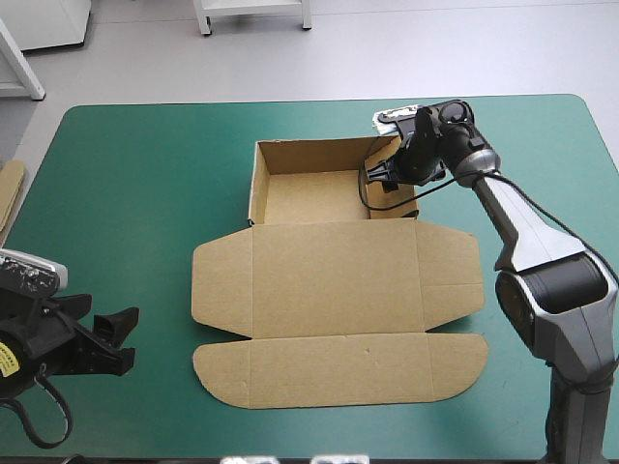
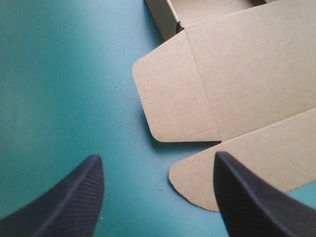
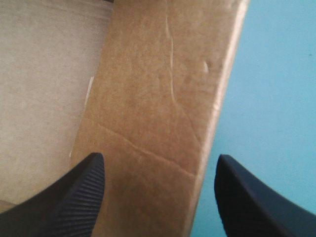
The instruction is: Fold the box
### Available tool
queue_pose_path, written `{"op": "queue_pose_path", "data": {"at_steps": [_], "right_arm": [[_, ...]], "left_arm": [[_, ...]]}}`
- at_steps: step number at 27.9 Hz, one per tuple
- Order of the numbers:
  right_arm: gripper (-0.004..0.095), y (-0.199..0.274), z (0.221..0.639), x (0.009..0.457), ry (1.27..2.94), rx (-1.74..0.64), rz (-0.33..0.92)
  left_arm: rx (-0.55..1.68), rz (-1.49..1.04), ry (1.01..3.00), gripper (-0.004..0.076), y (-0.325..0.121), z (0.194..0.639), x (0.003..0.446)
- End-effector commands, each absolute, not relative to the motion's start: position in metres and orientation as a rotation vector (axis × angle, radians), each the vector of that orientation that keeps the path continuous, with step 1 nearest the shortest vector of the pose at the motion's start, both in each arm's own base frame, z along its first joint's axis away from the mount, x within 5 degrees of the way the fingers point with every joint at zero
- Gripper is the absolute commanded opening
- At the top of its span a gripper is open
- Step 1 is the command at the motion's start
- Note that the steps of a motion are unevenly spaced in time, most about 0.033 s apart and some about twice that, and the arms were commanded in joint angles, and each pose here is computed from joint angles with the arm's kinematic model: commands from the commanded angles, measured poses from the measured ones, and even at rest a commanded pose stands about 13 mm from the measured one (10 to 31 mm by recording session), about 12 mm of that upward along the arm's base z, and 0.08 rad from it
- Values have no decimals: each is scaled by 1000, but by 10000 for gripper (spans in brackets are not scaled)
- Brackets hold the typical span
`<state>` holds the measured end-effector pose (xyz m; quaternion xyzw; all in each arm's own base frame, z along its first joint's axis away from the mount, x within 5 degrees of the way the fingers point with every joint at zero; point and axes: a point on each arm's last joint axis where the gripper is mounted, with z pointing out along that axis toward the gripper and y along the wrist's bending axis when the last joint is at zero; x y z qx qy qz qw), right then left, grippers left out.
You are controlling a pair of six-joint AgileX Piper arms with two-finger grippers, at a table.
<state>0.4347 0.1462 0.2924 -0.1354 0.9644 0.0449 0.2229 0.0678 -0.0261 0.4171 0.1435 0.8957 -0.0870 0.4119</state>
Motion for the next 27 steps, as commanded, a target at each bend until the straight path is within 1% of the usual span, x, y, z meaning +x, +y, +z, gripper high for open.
{"op": "queue_pose_path", "data": {"at_steps": [1, 4, 6, 8, 10, 13, 17, 19, 23, 24, 25, 26, 27], "right_arm": [[499, 145, 326, 430, 2552, -373, 150], [313, 145, 326, 431, 2545, -374, 143], [132, 145, 326, 432, 2539, -390, 130], [-23, 142, 326, 432, 2532, -410, 85], [-17, 140, 326, 433, 2529, -418, 45], [-19, 130, 325, 434, 2544, -424, -58], [-19, 96, 322, 436, 2633, -338, -104], [-19, 68, 323, 438, 2671, -258, -128], [-19, 11, 331, 437, 2688, -136, -184], [-19, -18, 336, 435, 2681, -68, -225], [-19, -29, 338, 433, 2679, -42, -245], [-19, -54, 341, 430, 2673, 4, -298], [-19, -64, 342, 429, 2670, 21, -318]], "left_arm": [[375, -220, 2275, 461, -25, 420, 64], [375, -209, 2274, 461, -25, 420, 64], [375, -209, 2274, 461, -25, 420, 64], [375, -209, 2274, 461, -25, 420, 64], [375, -209, 2274, 461, -25, 420, 64], [374, -204, 2272, 461, -24, 420, 64], [373, -202, 2266, 461, -24, 420, 65], [373, -201, 2270, 461, -24, 420, 65], [374, -200, 2272, 460, -24, 420, 65], [374, -200, 2272, 459, -24, 420, 65], [374, -200, 2272, 459, -24, 420, 65], [374, -200, 2272, 459, -24, 420, 65], [374, -200, 2272, 459, -24, 420, 65]]}}
